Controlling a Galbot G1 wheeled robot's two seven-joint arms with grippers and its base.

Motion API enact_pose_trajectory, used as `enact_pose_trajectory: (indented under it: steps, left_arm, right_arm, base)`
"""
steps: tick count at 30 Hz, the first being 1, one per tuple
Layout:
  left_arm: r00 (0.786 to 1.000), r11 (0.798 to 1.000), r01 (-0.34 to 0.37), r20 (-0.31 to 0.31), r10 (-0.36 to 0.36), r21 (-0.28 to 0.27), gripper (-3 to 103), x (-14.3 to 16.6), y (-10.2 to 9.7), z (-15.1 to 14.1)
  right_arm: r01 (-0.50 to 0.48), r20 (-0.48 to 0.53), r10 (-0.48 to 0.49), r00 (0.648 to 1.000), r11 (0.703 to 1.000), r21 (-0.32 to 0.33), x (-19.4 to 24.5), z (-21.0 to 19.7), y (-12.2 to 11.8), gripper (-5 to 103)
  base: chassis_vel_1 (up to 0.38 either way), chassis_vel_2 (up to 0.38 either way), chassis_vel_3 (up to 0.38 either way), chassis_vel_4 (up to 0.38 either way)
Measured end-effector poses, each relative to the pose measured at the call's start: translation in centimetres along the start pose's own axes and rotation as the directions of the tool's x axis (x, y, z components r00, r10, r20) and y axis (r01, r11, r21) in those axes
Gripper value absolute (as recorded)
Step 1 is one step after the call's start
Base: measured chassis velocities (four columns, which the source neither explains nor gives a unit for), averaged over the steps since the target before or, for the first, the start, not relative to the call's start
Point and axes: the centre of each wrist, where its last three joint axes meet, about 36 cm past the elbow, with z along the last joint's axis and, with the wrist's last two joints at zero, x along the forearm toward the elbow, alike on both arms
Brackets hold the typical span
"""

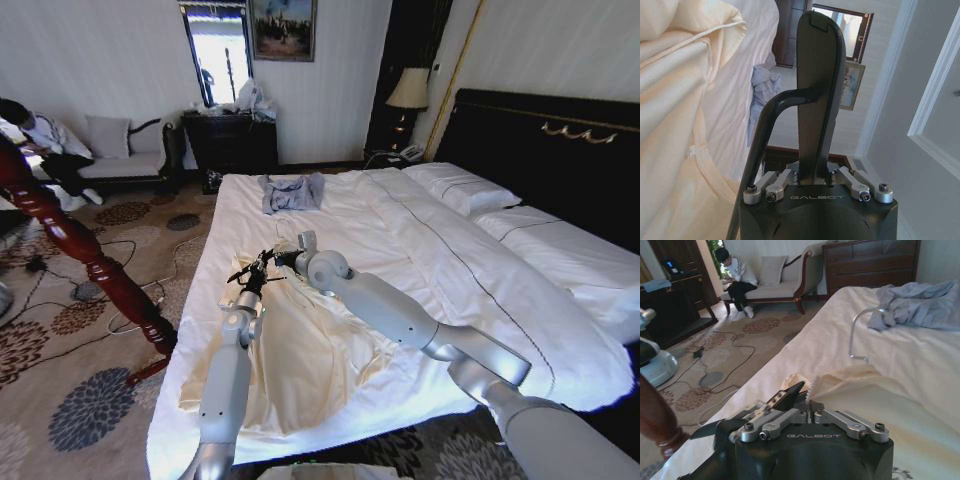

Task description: Pick up the clothes from the bed and hang them on the clothes hanger.

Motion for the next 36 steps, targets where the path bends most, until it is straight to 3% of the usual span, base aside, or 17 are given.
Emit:
enact_pose_trajectory:
  steps: [2,5,8,10,17,19,20,23,25,26,27,31,32,36]
  left_arm:
    - [1.0,1.0,-0.005,0.0,0.005,0.0,23,0.0,-0.1,0.0]
    - [1.0,1.0,-0.008,0.0,0.008,0.0,23,0.0,-0.1,0.0]
    - [1.0,1.0,-0.013,0.007,0.013,0.003,23,0.1,-0.2,-0.3]
    - [1.0,1.0,-0.014,0.008,0.014,0.003,23,0.1,-0.2,-0.3]
    - [0.999,1.0,-0.02,0.026,0.019,0.005,23,0.5,-0.4,-1.0]
    - [0.999,1.0,-0.021,0.028,0.021,0.005,23,0.4,-0.4,-1.1]
    - [0.999,1.0,-0.023,0.032,0.023,0.005,23,0.4,-0.5,-1.2]
    - [0.999,1.0,-0.026,0.034,0.026,0.005,23,0.4,-0.6,-1.3]
    - [0.999,1.0,-0.028,0.034,0.028,0.005,23,0.4,-0.6,-1.3]
    - [0.999,1.0,-0.028,0.032,0.028,0.005,23,0.5,-0.5,-1.2]
    - [0.999,1.0,-0.028,0.032,0.028,0.005,23,0.5,-0.5,-1.2]
    - [0.999,1.0,-0.028,0.025,0.028,0.005,23,0.7,-0.5,-1.0]
    - [0.999,1.0,-0.028,0.025,0.028,0.005,23,0.7,-0.5,-1.0]
    - [0.999,0.999,-0.044,0.015,0.044,-0.004,23,0.5,-1.2,-0.7]
  right_arm:
    - [0.011,-0.004,-0.011,1.0,1.0,0.004,0.1,0.1,0.4,14]
    - [0.019,-0.005,-0.019,1.0,1.0,0.005,0.1,0.2,0.6,19]
    - [0.022,0.003,-0.022,1.0,0.999,0.034,0.3,0.3,0.7,36]
    - [0.021,0.005,-0.021,1.0,0.999,0.037,0.3,0.3,0.7,36]
    - [-0.001,0.043,-0.002,0.999,0.999,0.049,1.1,-0.8,0.3,68]
    - [0.001,0.044,-0.003,0.999,0.999,0.047,1.2,-0.9,0.4,68]
    - [0.007,0.047,-0.009,0.999,0.999,0.045,1.5,-1.1,0.5,79]
    - [0.01,0.059,-0.012,0.998,0.999,0.036,2.1,-1.5,0.6,84]
    - [-0.018,0.079,0.016,0.997,1.0,0.026,2.7,-1.9,-0.4,95]
    - [-0.074,0.101,0.068,0.993,0.996,0.049,3.0,-1.8,-2.1,98]
    - [-0.074,0.101,0.068,0.993,0.996,0.049,3.0,-1.8,-2.1,98]
    - [-0.223,0.128,0.206,0.97,0.964,0.145,3.7,0.1,-7.8,100]
    - [-0.223,0.128,0.206,0.97,0.964,0.145,3.7,0.1,-7.8,100]
    - [-0.286,0.145,0.255,0.956,0.921,0.264,4.2,3.1,-10.9,100]
  base:
    - [0.0,0.0,0.0,0.0]
    - [0.0,0.0,0.0,0.0]
    - [0.0,0.0,0.0,0.0]
    - [0.0,0.0,0.0,0.0]
    - [0.0,0.0,0.0,0.0]
    - [0.0,0.0,0.0,0.0]
    - [0.0,0.0,0.0,0.0]
    - [0.0,0.0,0.0,0.0]
    - [0.0,0.0,0.0,0.0]
    - [0.0,0.0,0.0,0.0]
    - [0.0,0.0,0.0,0.0]
    - [0.0,0.0,0.0,0.0]
    - [0.0,0.0,0.0,0.0]
    - [0.0,0.0,0.0,0.0]
